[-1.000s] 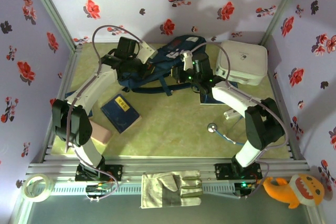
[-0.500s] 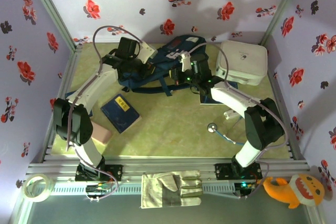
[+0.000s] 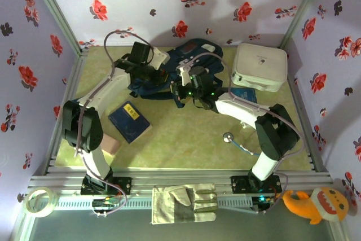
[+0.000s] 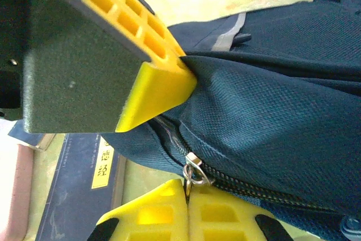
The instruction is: Pack the student bag
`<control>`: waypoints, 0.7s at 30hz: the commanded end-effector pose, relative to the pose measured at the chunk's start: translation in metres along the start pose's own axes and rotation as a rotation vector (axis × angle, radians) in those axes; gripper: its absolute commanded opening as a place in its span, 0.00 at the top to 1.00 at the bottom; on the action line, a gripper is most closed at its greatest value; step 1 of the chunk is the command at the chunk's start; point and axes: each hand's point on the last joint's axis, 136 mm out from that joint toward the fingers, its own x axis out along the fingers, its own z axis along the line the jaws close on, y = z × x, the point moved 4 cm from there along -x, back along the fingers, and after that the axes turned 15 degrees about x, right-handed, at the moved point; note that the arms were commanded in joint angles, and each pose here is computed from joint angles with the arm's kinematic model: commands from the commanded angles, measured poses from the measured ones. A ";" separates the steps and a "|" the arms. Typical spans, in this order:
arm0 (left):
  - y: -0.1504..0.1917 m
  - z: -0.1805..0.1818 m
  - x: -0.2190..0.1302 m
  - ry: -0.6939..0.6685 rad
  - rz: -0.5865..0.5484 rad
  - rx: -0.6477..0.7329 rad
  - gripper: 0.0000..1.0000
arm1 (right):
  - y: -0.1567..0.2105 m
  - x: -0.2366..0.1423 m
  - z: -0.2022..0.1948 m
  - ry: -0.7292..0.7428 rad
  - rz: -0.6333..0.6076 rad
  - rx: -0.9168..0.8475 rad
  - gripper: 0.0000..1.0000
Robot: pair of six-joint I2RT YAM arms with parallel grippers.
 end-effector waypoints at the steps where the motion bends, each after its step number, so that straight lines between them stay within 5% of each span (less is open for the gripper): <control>1: -0.051 0.009 -0.006 -0.019 -0.195 -0.013 1.00 | 0.007 0.008 0.028 -0.103 0.017 -0.043 0.98; 9: -0.054 0.006 0.001 0.044 -0.205 -0.058 1.00 | 0.005 0.004 0.020 -0.082 -0.019 -0.020 0.94; 17: -0.048 0.010 -0.004 0.027 -0.217 -0.045 1.00 | -0.024 -0.046 -0.014 -0.036 -0.174 0.381 0.52; 21: -0.048 0.010 -0.003 0.022 -0.232 -0.049 1.00 | -0.028 -0.059 -0.032 -0.006 -0.206 0.606 0.42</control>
